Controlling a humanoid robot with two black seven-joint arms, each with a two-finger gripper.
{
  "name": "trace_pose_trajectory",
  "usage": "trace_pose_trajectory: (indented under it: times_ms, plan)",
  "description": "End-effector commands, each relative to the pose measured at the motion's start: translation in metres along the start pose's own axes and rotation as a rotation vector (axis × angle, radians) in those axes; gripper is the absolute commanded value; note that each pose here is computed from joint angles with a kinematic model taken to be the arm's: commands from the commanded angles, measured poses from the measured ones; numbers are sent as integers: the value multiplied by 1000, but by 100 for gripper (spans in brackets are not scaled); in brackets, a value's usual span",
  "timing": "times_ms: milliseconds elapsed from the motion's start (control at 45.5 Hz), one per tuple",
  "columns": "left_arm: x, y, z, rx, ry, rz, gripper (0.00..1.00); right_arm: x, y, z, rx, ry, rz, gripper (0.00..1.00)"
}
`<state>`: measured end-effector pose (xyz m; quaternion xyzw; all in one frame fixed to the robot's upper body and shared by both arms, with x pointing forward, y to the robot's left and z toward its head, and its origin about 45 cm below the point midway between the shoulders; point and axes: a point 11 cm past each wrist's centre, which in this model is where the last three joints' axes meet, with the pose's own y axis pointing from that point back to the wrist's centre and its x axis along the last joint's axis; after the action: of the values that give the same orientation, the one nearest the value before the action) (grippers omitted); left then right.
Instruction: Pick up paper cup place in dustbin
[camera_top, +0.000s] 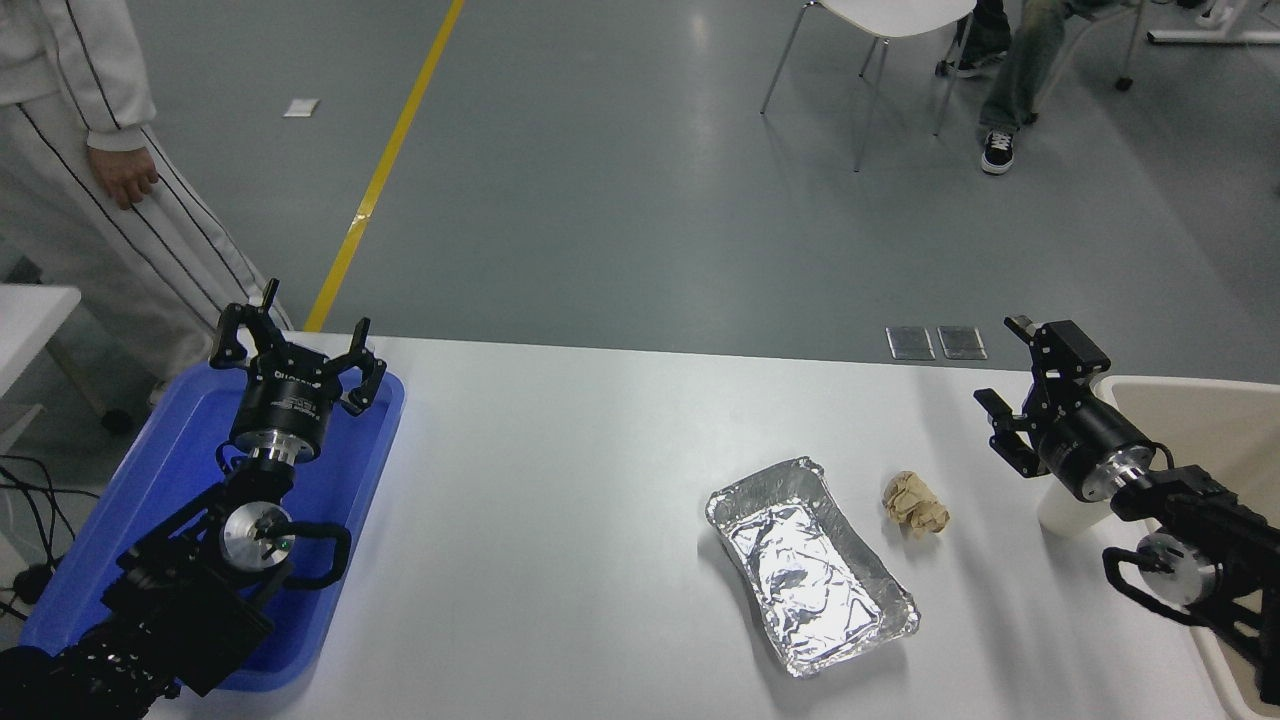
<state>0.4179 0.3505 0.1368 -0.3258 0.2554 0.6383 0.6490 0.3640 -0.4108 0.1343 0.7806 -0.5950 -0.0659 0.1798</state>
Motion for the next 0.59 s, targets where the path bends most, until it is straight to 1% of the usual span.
trace_pose_trajectory:
  times_ms: [0,154,418,571]
  plan:
    - [0,0,0,1,-1,2,100,24,19,-5,-95,156,-42,100]
    - [0,0,0,1,-1,2,100,38,36,0,-225,304,-106,100]
    - [0,0,0,0,-1,2,100,59,50,-13,-302,414,-125,100]
    - [0,0,0,0,-1,2,100,61,62,-21,-356,399,-214,100]
